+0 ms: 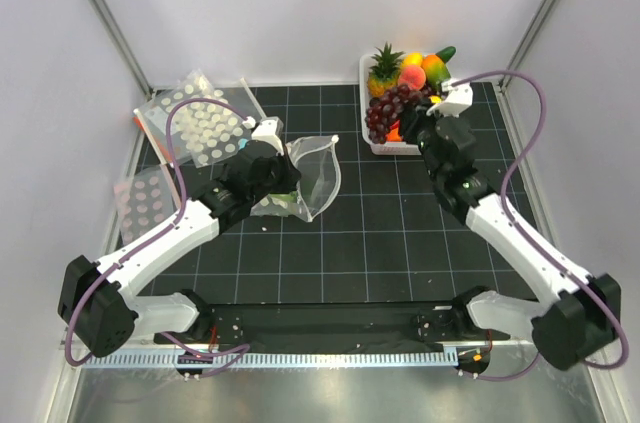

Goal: Place the food in the zip-top bag and seal the zipper
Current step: Place the fake fruit in the zipper food storage bag.

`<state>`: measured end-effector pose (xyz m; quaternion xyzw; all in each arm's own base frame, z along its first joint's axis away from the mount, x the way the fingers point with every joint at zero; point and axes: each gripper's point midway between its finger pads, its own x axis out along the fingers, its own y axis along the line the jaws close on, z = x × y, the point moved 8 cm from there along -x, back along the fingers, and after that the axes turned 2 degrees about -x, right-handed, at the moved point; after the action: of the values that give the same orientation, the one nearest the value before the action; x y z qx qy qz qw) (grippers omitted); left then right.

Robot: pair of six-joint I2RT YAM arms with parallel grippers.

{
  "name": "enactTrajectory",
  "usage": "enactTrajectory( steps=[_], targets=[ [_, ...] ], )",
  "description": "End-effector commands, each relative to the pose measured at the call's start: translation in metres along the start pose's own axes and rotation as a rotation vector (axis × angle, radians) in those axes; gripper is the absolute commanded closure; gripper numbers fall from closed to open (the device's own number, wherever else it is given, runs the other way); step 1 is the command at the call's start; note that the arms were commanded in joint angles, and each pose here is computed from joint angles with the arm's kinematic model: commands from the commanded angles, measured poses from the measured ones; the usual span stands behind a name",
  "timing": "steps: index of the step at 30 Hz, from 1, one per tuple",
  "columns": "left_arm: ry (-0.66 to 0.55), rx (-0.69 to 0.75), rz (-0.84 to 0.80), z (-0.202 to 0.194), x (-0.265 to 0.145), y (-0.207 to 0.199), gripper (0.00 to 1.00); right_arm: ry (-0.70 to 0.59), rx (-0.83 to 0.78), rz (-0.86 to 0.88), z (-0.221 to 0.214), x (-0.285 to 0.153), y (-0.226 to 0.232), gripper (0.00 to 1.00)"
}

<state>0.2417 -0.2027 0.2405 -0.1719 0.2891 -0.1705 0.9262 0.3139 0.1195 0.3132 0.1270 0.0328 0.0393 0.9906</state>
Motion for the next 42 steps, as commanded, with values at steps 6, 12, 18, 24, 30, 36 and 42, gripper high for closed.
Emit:
enactTrajectory(
  steps=[6,12,18,24,30,36,42],
  targets=[
    [-0.047,0.0,-0.05,0.014,-0.006,-0.009,1.0,-0.042,0.04,0.286,0.009,-0.076,0.053,0.88],
    [-0.028,-0.004,-0.09,0.016,-0.011,-0.015,1.0,0.001,0.048,0.382,-0.023,-0.084,0.071,0.89],
    [0.004,-0.051,-0.188,0.016,-0.021,-0.026,1.0,0.018,0.074,0.419,-0.034,-0.08,0.088,0.91],
    [0.088,-0.115,-0.327,0.012,-0.018,-0.044,1.0,-0.003,0.123,0.41,-0.032,-0.08,0.089,0.91],
    [0.167,-0.198,-0.475,0.015,-0.019,-0.066,1.0,-0.038,0.133,0.354,-0.026,-0.082,0.08,0.92],
    [0.13,-0.24,-0.527,0.033,-0.03,-0.079,1.0,-0.043,0.128,0.308,-0.032,-0.086,0.069,0.92],
    [0.106,-0.295,-0.51,0.046,-0.03,-0.075,1.0,-0.025,0.096,0.317,-0.042,-0.09,0.063,0.92]
  ],
)
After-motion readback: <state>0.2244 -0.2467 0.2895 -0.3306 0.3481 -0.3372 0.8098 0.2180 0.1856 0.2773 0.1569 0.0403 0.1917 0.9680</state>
